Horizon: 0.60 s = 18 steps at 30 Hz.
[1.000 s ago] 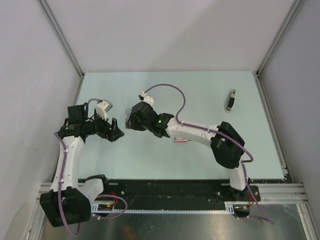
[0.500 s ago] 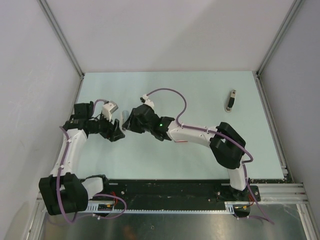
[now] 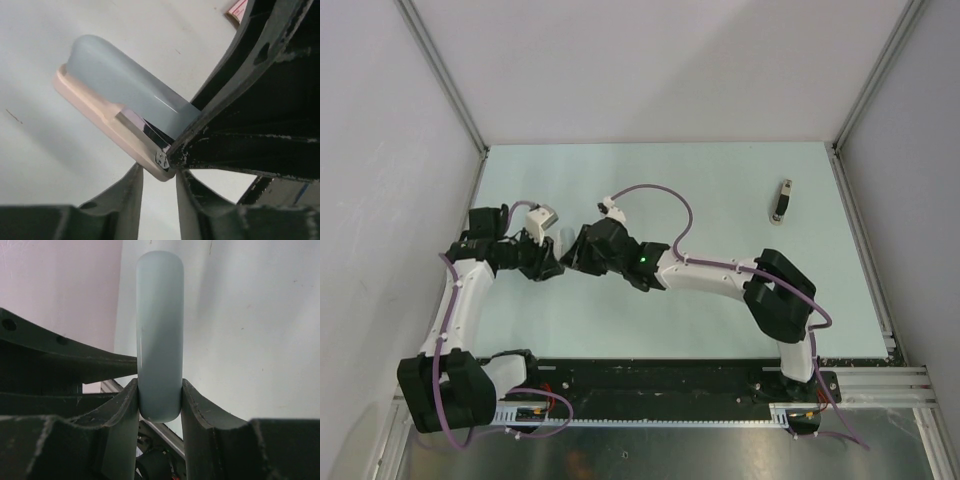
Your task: Unload the staples from the stapler
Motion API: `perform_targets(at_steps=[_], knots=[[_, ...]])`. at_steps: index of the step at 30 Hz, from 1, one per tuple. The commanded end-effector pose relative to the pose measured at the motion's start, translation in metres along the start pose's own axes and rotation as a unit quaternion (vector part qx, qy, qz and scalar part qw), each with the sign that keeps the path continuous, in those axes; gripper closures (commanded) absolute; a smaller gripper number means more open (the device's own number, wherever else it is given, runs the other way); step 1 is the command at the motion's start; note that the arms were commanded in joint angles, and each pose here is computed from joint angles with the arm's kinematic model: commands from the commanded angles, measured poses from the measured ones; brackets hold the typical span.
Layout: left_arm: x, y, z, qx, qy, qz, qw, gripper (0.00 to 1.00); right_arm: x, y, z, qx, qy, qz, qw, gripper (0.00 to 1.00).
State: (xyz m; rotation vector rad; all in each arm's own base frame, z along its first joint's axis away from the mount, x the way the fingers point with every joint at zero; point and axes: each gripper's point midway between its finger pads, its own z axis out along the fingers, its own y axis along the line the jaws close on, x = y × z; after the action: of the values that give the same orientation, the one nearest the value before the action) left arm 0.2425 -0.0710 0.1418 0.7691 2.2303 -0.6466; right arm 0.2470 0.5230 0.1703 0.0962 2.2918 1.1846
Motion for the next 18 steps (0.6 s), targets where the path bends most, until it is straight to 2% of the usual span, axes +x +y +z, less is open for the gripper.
perform_targets(at_steps=[1,3,6,12,18], knots=[[-0.022,0.005,-0.011,-0.020,-0.027,0.059,0.998,0.75,-0.010,0.045,-0.031,-0.063,-0.013,0.009,0.998,1.00],[-0.023,0.006,-0.012,-0.027,-0.027,0.065,0.997,0.87,-0.012,0.045,-0.033,-0.064,-0.014,0.007,0.998,1.00],[-0.025,0.007,-0.016,-0.036,-0.028,0.073,0.996,0.97,-0.010,0.045,-0.033,-0.068,-0.010,0.004,0.998,1.00],[-0.026,0.014,-0.021,-0.062,-0.023,0.092,0.994,1.00,-0.003,0.038,-0.031,-0.063,-0.004,-0.014,0.998,1.00],[-0.013,0.027,-0.024,-0.096,0.005,0.122,0.988,1.00,0.002,0.025,-0.029,-0.059,0.007,-0.044,0.997,1.00]])
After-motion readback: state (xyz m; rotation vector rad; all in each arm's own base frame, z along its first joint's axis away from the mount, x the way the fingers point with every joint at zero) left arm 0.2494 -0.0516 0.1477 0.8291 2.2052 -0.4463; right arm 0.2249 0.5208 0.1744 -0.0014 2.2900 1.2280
